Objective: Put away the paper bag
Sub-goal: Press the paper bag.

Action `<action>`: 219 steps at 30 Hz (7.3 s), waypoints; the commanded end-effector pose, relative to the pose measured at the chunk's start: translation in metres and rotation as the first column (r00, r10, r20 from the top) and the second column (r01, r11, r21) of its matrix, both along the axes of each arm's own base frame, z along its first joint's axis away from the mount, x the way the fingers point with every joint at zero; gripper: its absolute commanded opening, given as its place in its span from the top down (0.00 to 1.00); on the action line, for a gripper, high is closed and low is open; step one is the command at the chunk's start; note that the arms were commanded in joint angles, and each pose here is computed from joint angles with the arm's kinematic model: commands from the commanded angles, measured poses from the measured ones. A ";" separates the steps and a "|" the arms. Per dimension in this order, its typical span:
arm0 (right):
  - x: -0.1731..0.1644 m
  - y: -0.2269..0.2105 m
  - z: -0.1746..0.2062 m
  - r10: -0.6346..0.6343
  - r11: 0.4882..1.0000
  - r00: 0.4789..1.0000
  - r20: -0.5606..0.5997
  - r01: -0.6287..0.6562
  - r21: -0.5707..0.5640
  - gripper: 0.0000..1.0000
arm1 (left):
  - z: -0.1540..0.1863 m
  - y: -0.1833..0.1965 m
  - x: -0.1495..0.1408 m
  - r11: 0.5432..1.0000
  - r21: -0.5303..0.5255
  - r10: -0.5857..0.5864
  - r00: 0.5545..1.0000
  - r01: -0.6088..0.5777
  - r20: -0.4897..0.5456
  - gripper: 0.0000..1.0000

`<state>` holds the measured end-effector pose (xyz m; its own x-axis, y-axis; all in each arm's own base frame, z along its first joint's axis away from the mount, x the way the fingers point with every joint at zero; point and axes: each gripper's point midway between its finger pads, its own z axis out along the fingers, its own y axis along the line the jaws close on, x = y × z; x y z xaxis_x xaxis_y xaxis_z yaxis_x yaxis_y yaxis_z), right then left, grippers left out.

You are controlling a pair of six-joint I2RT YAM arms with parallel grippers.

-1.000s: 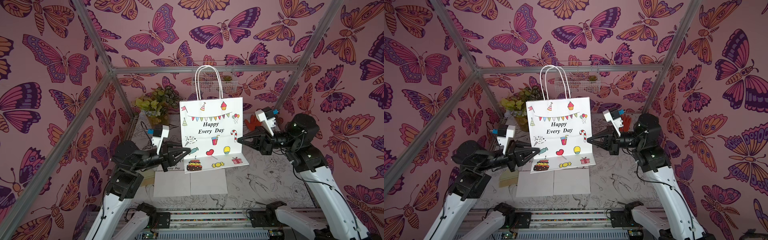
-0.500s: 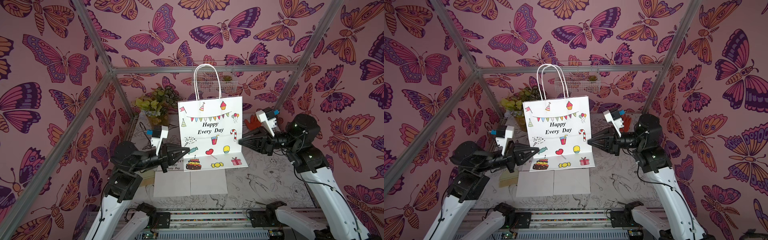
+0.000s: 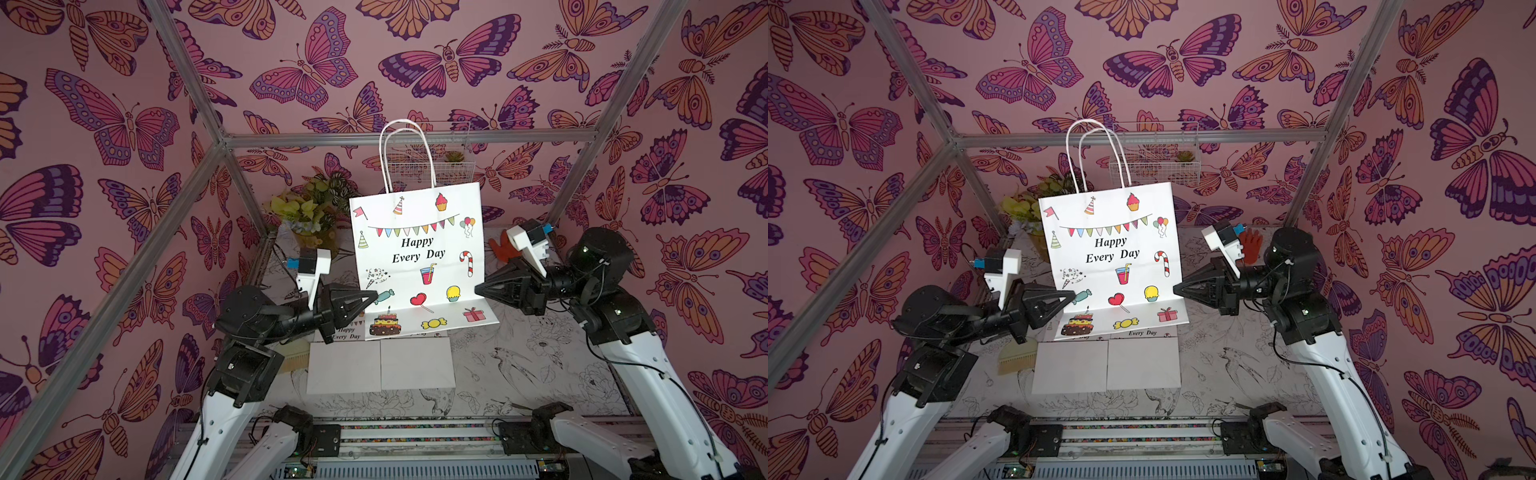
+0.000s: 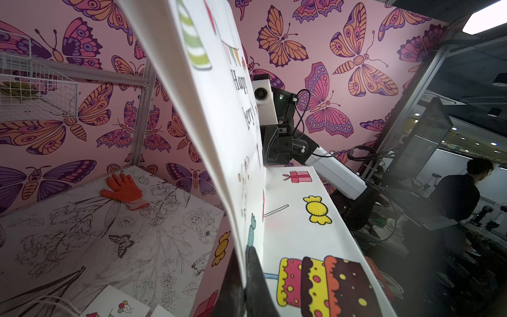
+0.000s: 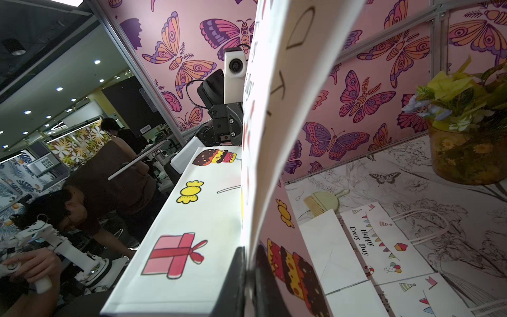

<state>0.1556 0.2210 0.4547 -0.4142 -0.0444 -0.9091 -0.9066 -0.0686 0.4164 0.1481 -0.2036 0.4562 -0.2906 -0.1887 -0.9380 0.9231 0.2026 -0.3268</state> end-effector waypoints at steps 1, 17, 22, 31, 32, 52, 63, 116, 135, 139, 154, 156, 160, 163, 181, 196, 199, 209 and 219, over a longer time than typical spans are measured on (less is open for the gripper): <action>-0.008 0.001 0.008 0.025 1.000 0.999 0.030 -0.025 0.005 1.00 | 0.004 0.001 -0.001 1.000 -0.013 -0.003 0.999 0.003 0.034 0.99; 0.004 -0.001 0.021 -0.073 0.997 0.996 0.047 0.071 0.025 1.00 | -0.005 -0.005 -0.021 0.990 0.026 -0.136 0.990 0.136 0.020 0.73; -0.007 -0.001 0.023 -0.017 0.999 0.998 0.059 0.015 0.037 0.87 | -0.003 -0.004 -0.018 0.993 0.021 -0.114 0.993 0.113 0.024 1.00; -0.045 -0.002 0.029 0.084 0.995 0.986 0.146 -0.092 0.050 0.09 | 0.004 -0.004 0.002 0.998 -0.019 -0.053 0.998 0.052 -0.035 1.00; -0.048 -0.002 0.029 0.093 0.994 0.984 0.155 -0.102 0.050 0.05 | 0.004 -0.005 0.004 0.998 -0.024 -0.057 0.997 0.056 -0.044 1.00; -0.010 0.016 0.035 -0.067 0.997 0.991 0.115 0.061 0.053 0.34 | 0.002 -0.013 0.009 0.990 -0.043 -0.141 0.982 0.136 -0.129 1.00; 0.000 0.019 0.040 -0.100 0.992 0.989 0.107 0.091 0.085 0.87 | 0.002 -0.014 0.007 0.988 -0.043 -0.152 0.981 0.148 -0.117 0.86; -0.007 0.016 0.042 -0.094 0.993 0.989 0.115 0.085 0.080 0.78 | -0.004 -0.016 -0.005 0.989 -0.015 -0.148 0.989 0.148 0.016 1.00; -0.007 0.015 0.041 -0.103 0.993 0.988 0.114 0.096 0.065 1.00 | 0.016 -0.012 0.001 0.991 -0.093 -0.093 0.995 0.096 0.037 0.67; -0.006 0.016 0.038 -0.091 0.995 0.990 0.106 0.085 0.058 1.00 | 0.020 -0.012 0.006 0.989 -0.120 -0.080 0.996 0.083 0.032 0.90; -0.006 0.013 0.051 -0.141 0.987 0.982 0.124 0.129 0.097 0.68 | 0.007 -0.015 0.009 0.993 -0.075 -0.084 0.996 0.085 0.017 1.00; -0.007 0.011 0.053 -0.153 0.985 0.980 0.130 0.140 0.104 0.71 | 0.004 -0.015 0.011 0.995 -0.065 -0.080 0.997 0.080 0.009 1.00; -0.003 0.011 0.054 -0.176 0.980 0.976 0.127 0.162 0.113 0.71 | 0.001 -0.017 0.010 0.994 -0.055 -0.099 0.995 0.098 0.000 1.00; 0.001 0.011 0.057 -0.188 0.976 0.975 0.119 0.172 0.131 0.73 | -0.002 -0.018 0.012 0.994 -0.050 -0.102 0.995 0.101 -0.006 1.00; 0.012 0.022 0.038 -0.118 0.991 0.991 0.058 0.113 0.074 1.00 | 0.011 -0.021 0.014 0.991 -0.096 -0.093 0.996 0.094 0.011 0.59; 0.001 0.021 0.032 -0.063 0.997 0.996 0.062 0.061 0.043 0.83 | 0.015 -0.020 0.014 0.991 -0.116 -0.067 0.997 0.069 0.027 1.00; -0.008 0.021 0.030 -0.018 0.999 0.998 0.065 0.015 0.038 0.61 | 0.019 -0.017 0.013 0.990 -0.130 -0.042 0.998 0.047 0.039 1.00; -0.007 0.027 0.008 0.059 0.998 0.998 0.007 -0.059 -0.014 0.44 | 0.026 -0.011 0.014 0.987 -0.163 0.001 0.999 0.007 0.050 1.00; -0.003 0.029 -0.005 0.066 0.997 0.998 -0.013 -0.067 -0.047 0.59 | 0.029 -0.008 0.013 0.984 -0.176 0.025 0.998 -0.014 0.059 1.00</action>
